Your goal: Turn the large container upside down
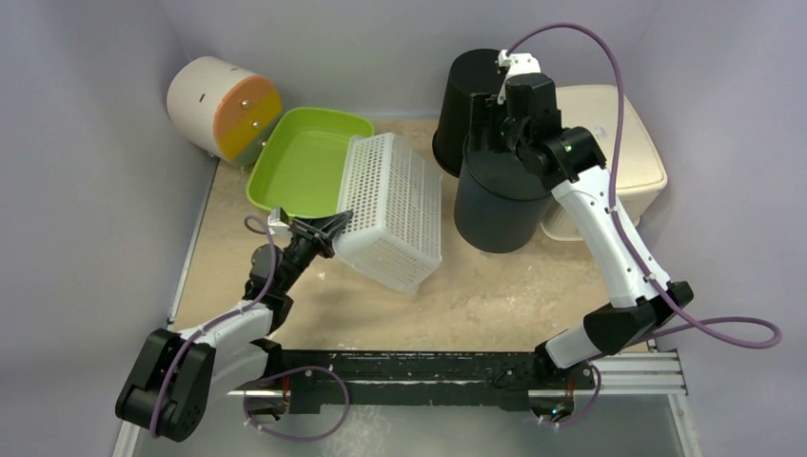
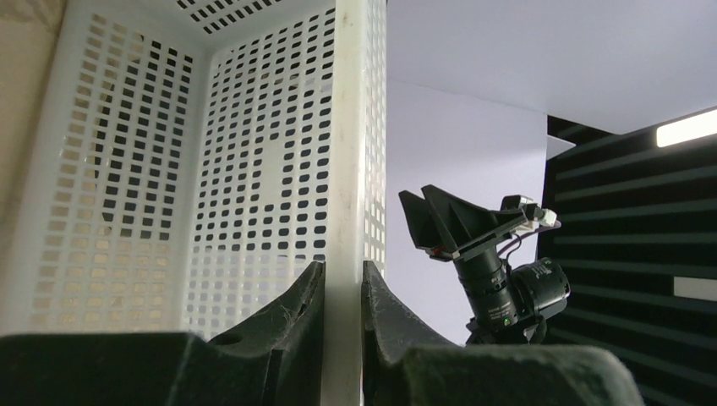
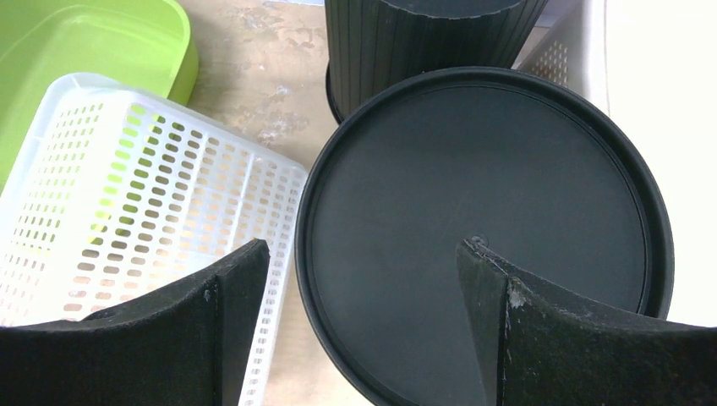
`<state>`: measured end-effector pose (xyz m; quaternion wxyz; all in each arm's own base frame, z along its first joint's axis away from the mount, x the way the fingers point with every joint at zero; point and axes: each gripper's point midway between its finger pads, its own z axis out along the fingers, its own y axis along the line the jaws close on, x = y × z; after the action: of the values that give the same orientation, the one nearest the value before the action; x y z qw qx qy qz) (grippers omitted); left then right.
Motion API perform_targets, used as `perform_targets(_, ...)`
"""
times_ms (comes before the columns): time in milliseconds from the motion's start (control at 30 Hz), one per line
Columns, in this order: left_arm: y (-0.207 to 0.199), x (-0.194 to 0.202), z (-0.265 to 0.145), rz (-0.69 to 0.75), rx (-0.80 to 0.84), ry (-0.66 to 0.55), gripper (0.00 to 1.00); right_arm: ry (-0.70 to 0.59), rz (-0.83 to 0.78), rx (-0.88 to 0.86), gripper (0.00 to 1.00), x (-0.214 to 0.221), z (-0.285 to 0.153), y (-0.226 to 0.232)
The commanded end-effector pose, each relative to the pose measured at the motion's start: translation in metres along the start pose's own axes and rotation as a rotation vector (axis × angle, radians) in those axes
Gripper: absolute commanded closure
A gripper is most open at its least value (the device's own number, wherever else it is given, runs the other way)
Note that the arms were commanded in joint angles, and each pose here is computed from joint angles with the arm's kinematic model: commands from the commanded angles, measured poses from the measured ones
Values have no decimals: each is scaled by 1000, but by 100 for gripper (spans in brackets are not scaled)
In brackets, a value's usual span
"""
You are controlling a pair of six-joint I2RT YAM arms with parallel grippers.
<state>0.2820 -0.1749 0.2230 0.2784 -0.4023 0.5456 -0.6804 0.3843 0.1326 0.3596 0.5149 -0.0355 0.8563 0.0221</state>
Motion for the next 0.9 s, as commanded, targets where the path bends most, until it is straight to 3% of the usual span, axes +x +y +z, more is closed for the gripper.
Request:
perform_targets(0,-24,16,0,19,119,59,100,-83,12,4,16,-20,-14,-8)
perform_targets(167,26,18,10,71,-67,76,100,-80,15,3,16,-16,-10,-8)
perform_targets(300,63,16,14,191,-249,92,98,-75,14,4,16,-13,-7,-9)
perform_targets(433,79,13,14,277,-359,102,73,-68,15,6,16,-8,-4,-11)
perform_targets(500,85,11,14,329,-414,110,56,-65,15,2,16,-6,-3,-11)
perform_targets(700,115,-2,1,481,-644,141,47,-59,17,-14,16,-4,2,-8)
perform_targets(867,127,-11,-7,564,-744,153,43,-55,18,-20,16,-2,5,-8)
